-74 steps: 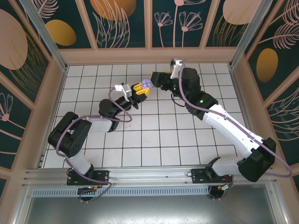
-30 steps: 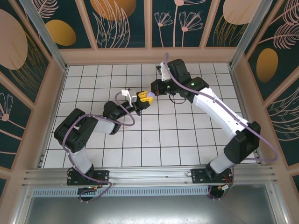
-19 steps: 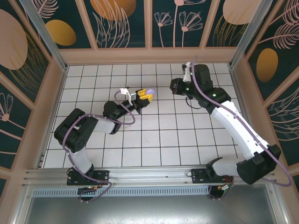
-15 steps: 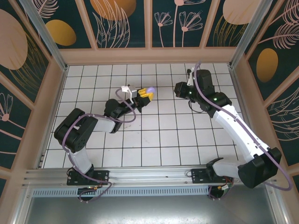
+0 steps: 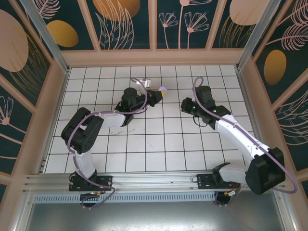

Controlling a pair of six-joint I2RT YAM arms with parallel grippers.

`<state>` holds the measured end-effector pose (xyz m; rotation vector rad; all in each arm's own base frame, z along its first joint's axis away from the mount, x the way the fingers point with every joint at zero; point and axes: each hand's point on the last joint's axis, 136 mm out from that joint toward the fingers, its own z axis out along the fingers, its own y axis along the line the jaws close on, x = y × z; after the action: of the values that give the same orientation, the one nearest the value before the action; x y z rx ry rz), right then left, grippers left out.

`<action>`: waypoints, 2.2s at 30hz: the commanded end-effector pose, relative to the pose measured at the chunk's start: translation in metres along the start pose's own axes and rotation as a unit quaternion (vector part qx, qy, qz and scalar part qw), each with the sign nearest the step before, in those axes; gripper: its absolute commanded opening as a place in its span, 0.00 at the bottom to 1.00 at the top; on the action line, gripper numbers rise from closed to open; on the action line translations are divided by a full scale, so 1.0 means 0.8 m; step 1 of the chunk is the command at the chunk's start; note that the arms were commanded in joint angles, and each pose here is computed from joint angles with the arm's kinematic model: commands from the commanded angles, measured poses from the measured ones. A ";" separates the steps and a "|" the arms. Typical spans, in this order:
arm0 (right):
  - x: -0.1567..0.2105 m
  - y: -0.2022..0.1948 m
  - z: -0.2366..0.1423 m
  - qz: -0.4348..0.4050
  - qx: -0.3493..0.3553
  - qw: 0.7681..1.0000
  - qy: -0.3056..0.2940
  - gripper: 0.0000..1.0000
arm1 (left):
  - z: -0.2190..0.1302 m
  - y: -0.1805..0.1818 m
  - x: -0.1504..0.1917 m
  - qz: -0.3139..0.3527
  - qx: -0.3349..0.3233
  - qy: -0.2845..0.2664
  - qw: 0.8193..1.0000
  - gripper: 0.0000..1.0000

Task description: Insert the wireless bluetooth earbuds into the charging case

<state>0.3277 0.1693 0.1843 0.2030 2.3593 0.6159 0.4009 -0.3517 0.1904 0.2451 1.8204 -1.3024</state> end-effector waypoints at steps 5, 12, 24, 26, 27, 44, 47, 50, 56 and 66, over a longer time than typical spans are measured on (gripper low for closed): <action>-0.017 -0.009 -0.011 0.009 0.001 0.999 -0.044 0.13 | 0.025 0.073 0.026 -0.117 -0.126 0.032 0.985 0.00; -0.022 -0.013 -0.016 0.010 0.000 0.998 -0.054 0.13 | 0.044 0.114 0.065 -0.169 -0.184 0.071 0.966 0.00; -0.032 -0.008 -0.022 0.012 -0.007 0.998 -0.065 0.18 | 0.050 0.142 0.117 -0.169 -0.254 0.123 0.944 0.12; -0.034 -0.007 -0.023 0.013 -0.008 0.998 -0.066 0.23 | 0.047 0.146 0.122 -0.166 -0.262 0.126 0.942 0.15; -0.034 -0.006 -0.023 0.013 -0.008 0.998 -0.066 0.25 | 0.045 0.149 0.125 -0.165 -0.265 0.129 0.941 0.17; -0.060 0.012 -0.039 0.010 -0.020 0.996 -0.085 0.63 | 0.014 0.152 0.125 -0.114 -0.309 0.153 0.932 0.99; -0.062 0.013 -0.043 0.009 -0.022 0.996 -0.087 0.65 | 0.003 0.148 0.111 -0.092 -0.327 0.152 0.928 0.99; -0.065 0.013 -0.049 0.008 -0.020 0.996 -0.092 0.69 | -0.005 0.138 0.095 -0.069 -0.334 0.153 0.928 0.99; -0.071 0.000 -0.060 0.004 0.003 0.994 -0.112 0.92 | -0.019 0.063 0.021 -0.009 -0.271 0.096 0.958 0.99; -0.101 -0.056 -0.077 -0.016 0.117 0.974 -0.194 0.99 | -0.120 -0.048 -0.132 0.186 -0.261 -0.097 0.942 0.99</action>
<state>0.3443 0.1101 0.2444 0.3160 2.1093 0.4167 0.3901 -0.2847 0.2850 0.1227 1.8937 -0.7293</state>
